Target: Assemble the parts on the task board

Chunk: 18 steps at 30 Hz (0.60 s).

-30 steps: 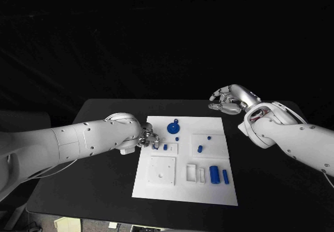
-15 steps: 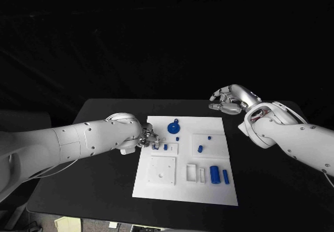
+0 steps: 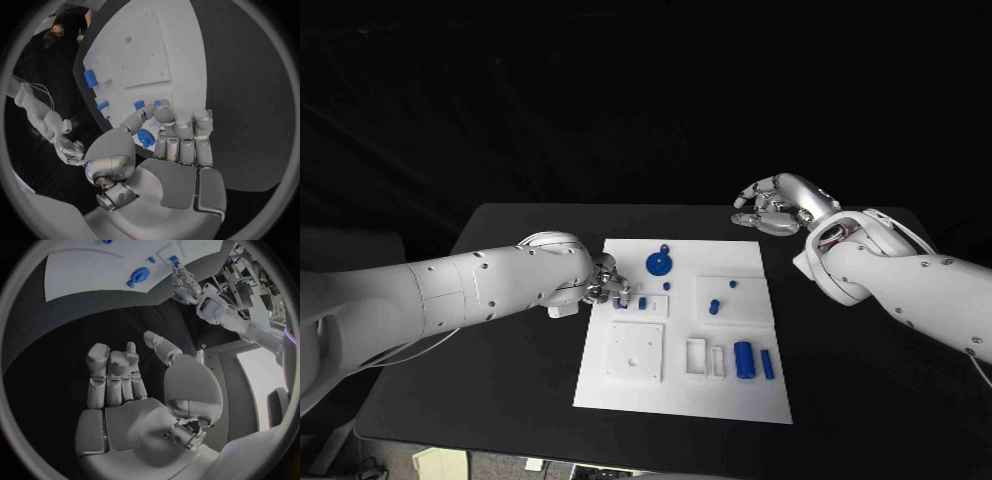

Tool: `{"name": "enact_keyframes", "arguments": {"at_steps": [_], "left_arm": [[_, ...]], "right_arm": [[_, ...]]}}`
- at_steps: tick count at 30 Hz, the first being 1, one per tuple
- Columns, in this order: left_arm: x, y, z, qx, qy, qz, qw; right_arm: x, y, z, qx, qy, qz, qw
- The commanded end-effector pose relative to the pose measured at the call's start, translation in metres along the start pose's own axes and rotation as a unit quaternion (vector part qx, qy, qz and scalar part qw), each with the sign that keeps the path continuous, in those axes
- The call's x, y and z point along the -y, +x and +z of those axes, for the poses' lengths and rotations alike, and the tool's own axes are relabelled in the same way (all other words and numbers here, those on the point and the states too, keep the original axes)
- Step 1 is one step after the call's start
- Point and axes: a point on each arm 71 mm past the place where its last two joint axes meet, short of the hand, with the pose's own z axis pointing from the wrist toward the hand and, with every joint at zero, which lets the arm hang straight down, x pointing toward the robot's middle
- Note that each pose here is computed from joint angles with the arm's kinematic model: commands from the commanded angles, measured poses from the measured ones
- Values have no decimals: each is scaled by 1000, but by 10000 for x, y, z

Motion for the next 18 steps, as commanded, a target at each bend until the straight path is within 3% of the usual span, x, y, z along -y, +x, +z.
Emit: {"name": "enact_keyframes", "arguments": {"at_steps": [1,18], "left_arm": [[-21,59,12,-19,-6,14,1000],[41,87,28,-26,-2,19,999]], "right_arm": [[-5,8,1,-6,-2,-1,1000],[-13,12,0,-8,-3,0,1000]]}}
